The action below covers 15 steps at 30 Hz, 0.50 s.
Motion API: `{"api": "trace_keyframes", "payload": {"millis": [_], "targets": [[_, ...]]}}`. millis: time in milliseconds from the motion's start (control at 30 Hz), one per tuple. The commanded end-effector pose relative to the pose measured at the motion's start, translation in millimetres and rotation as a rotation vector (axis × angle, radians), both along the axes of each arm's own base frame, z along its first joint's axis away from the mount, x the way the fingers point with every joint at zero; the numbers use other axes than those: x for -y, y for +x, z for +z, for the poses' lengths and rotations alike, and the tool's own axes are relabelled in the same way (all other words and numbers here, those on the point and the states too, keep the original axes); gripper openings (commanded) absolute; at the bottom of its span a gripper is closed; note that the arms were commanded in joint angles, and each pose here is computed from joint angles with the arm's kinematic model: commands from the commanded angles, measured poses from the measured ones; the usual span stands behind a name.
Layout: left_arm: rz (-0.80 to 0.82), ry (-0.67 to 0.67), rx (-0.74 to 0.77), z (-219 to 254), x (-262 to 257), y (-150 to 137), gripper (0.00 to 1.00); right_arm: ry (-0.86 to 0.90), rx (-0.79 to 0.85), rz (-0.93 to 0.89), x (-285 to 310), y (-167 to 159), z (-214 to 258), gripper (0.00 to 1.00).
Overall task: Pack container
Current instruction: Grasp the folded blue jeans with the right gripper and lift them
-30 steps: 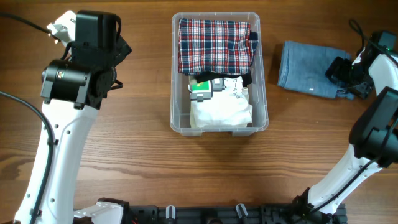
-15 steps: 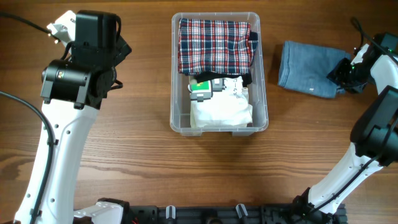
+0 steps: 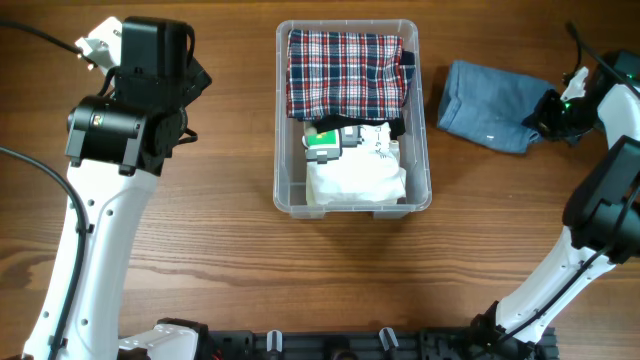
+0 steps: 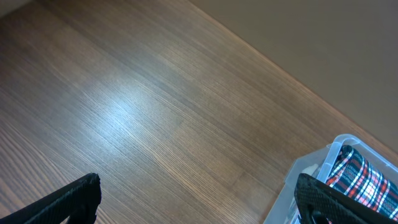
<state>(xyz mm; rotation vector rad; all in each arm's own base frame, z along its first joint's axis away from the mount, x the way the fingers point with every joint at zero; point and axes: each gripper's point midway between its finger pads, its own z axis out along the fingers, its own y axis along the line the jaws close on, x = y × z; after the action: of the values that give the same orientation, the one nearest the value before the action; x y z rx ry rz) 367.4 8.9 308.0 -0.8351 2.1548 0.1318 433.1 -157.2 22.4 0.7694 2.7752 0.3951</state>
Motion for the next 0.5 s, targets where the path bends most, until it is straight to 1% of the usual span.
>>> {"api": "trace_keyframes", "payload": {"millis": [0,267,333,467], "targets": [[0.016,0.009,0.014,5,-4,-2,1.0,0.059,0.085,0.054,-28,9,32,0.04],[0.016,0.009,0.014,5,-4,-2,1.0,0.031,0.261,0.077,-34,15,110,0.04],[0.016,0.009,0.014,5,-4,-2,1.0,0.014,0.3,0.077,-35,14,130,0.04],[0.016,0.009,0.014,5,-4,-2,1.0,0.035,0.398,0.106,-50,7,175,0.04]]}}
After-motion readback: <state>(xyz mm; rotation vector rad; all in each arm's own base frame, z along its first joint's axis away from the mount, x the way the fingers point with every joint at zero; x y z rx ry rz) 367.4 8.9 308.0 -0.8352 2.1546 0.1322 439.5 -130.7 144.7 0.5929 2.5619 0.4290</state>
